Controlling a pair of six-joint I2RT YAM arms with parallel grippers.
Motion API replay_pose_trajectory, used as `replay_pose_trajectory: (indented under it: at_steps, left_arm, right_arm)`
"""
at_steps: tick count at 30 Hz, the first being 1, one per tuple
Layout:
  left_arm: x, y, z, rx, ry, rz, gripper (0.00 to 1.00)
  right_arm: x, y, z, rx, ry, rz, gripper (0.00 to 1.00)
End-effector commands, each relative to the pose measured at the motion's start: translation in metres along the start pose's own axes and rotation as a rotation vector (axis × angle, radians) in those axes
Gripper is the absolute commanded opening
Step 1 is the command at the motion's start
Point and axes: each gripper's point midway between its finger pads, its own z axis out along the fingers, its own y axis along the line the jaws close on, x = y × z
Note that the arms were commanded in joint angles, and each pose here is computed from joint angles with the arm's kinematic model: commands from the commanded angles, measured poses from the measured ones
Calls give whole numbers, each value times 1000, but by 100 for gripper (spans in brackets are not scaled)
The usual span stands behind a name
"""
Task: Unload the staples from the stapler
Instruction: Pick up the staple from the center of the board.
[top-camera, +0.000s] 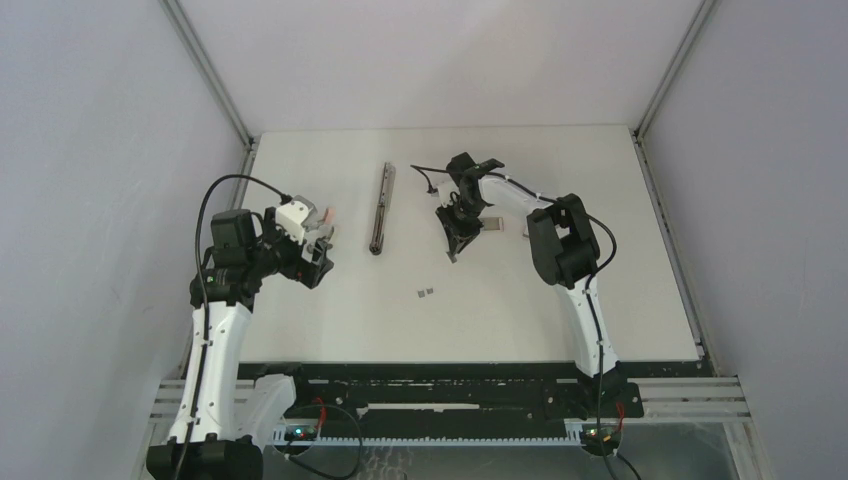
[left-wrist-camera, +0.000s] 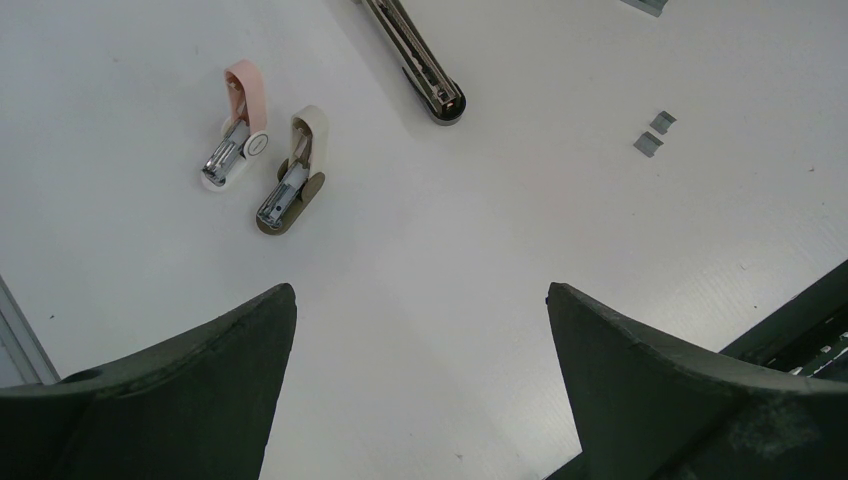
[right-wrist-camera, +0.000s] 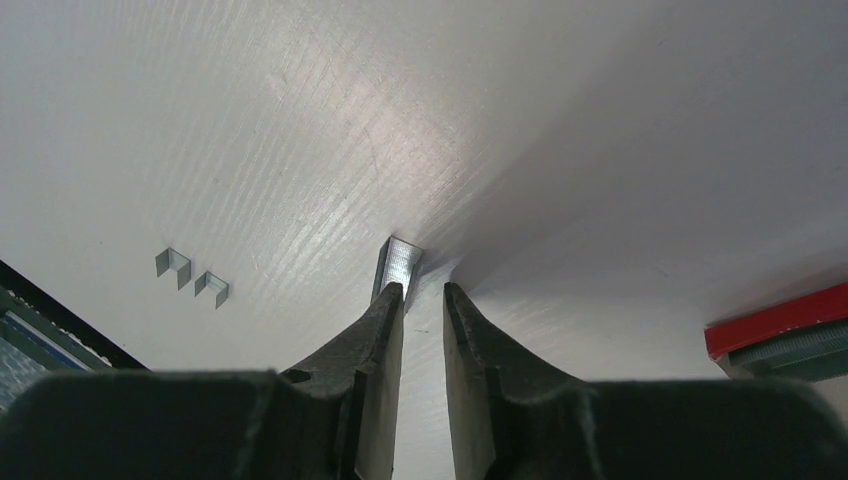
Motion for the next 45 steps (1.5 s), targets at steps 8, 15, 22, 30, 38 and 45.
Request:
replay_pose_trajectory:
  at_steps: [8,15,22,30,38,45]
  left_arm:
    - [5,-3,4,20,-7,13,100]
    - [5,-3,5,22,-6,11,100]
    - [5,-3,4,20,-7,13,100]
    - [6,-3,5,23,-4,12,100]
    - [6,-2,4,20,-5,12,100]
    - [6,-2,5,21,-4,11,100]
  right_arm:
    - [-4,2,-1,55,-14,-17,21]
    - [-3,2,0,70,-5,-22,20]
    - [-2,-1,0,101,0,-25,13]
    - [-4,4,-3,91,-7,-31,3]
    - [-10,7,-17,102,-40,-37,0]
    - [-26,-12,-55,228,-163,53,0]
